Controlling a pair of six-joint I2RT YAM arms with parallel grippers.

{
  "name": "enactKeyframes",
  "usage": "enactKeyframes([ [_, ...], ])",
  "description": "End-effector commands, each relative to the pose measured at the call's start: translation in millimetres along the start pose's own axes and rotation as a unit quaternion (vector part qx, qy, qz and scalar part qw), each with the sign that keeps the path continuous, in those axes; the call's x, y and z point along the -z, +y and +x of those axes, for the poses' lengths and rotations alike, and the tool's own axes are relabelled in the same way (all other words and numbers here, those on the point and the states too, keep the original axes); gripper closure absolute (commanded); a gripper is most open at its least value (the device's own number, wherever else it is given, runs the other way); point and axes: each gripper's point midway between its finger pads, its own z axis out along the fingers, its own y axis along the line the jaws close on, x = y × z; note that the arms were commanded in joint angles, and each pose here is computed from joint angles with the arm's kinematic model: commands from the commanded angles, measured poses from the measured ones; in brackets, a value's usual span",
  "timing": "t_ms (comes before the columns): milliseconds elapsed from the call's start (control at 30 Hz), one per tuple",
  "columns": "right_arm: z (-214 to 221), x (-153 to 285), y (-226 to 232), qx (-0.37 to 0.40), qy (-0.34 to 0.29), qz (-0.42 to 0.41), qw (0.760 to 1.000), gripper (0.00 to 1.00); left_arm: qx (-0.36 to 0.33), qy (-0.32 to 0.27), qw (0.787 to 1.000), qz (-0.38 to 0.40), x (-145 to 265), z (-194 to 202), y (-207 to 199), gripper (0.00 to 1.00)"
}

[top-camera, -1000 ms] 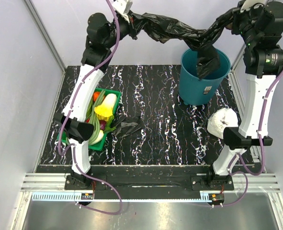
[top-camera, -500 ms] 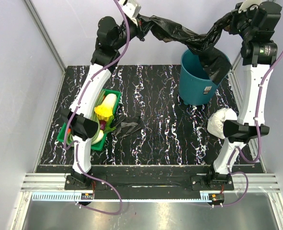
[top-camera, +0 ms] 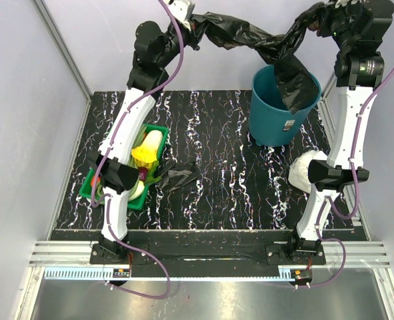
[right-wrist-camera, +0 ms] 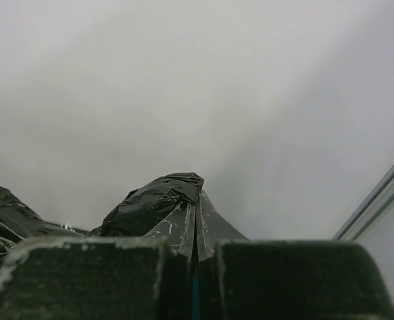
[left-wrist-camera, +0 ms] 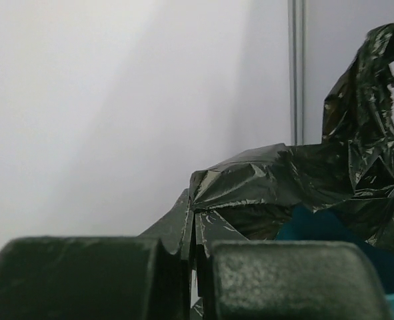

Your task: Put the trash bags into the trash bin

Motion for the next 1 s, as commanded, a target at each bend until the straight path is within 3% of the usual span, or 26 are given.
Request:
enactKeyframes([
  [0,-72.4,24.9,4.3,0.012,-0.101,-0.003,0.995,1.00,-0.046,-0.074,0.995,-0.048,8.9,-70.0,14.1,1.00],
  [167,-83.3,33.7,2.7,0.022,-0.111,0.005,0.994,1.00,-0.059,-0.072,0.994,-0.061,8.6,-68.4,17.3,1.00],
  [300,-64.0,28.1,0.6,0.022,-0.081,0.008,0.996,1.00,-0.059,-0.062,0.995,-0.058,5.7,-56.0,17.3,1.00],
  [467,9.9,9.1,6.4,-0.005,0.013,-0.015,1.000,1.00,-0.043,-0.023,0.999,-0.002,2.1,-23.2,-2.1,1.00],
  [600,64.1,9.1,12.9,-0.021,0.084,-0.029,0.996,1.00,-0.053,0.039,0.996,0.063,5.3,17.1,-36.0,0.99],
  [767,104.0,31.9,12.3,-0.006,0.171,-0.030,0.985,1.00,-0.081,0.094,0.986,0.108,12.1,47.5,-71.7,0.99],
  [967,127.9,72.4,-2.5,0.035,0.265,-0.012,0.964,1.00,-0.118,0.119,0.978,0.127,16.6,50.8,-92.0,0.92],
])
